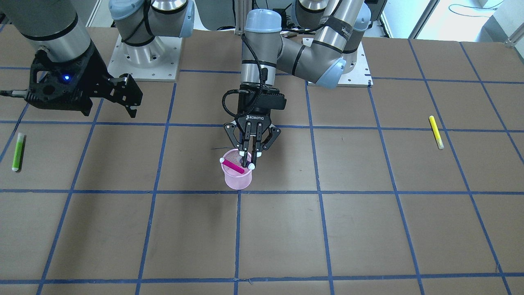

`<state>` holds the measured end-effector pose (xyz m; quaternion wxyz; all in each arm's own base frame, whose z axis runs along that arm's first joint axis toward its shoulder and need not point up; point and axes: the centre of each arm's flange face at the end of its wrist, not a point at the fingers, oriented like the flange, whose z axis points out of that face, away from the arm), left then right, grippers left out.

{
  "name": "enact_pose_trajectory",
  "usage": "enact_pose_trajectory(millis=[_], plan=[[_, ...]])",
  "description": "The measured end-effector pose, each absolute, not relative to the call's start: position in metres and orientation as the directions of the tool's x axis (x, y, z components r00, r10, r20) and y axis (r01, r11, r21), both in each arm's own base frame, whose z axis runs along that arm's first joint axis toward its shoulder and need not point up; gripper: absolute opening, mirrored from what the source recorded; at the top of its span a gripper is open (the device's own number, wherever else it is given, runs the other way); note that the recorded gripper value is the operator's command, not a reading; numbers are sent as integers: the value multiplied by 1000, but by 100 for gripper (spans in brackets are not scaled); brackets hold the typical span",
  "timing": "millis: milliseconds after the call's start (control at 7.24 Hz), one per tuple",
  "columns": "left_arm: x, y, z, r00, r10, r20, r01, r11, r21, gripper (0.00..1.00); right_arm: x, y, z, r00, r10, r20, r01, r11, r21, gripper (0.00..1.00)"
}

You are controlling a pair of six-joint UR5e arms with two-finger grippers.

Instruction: Insert purple and pink pens into pink cup

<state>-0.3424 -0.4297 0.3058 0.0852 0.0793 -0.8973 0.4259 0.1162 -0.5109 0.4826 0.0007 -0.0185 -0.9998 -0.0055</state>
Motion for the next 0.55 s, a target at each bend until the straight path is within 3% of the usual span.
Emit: enact_pose_trajectory(millis=[553], plan=[[-355,-426,279,-971,-63,230,-227,541,-810,0,116,-509,481,-998,56,4,56,998,17,100]])
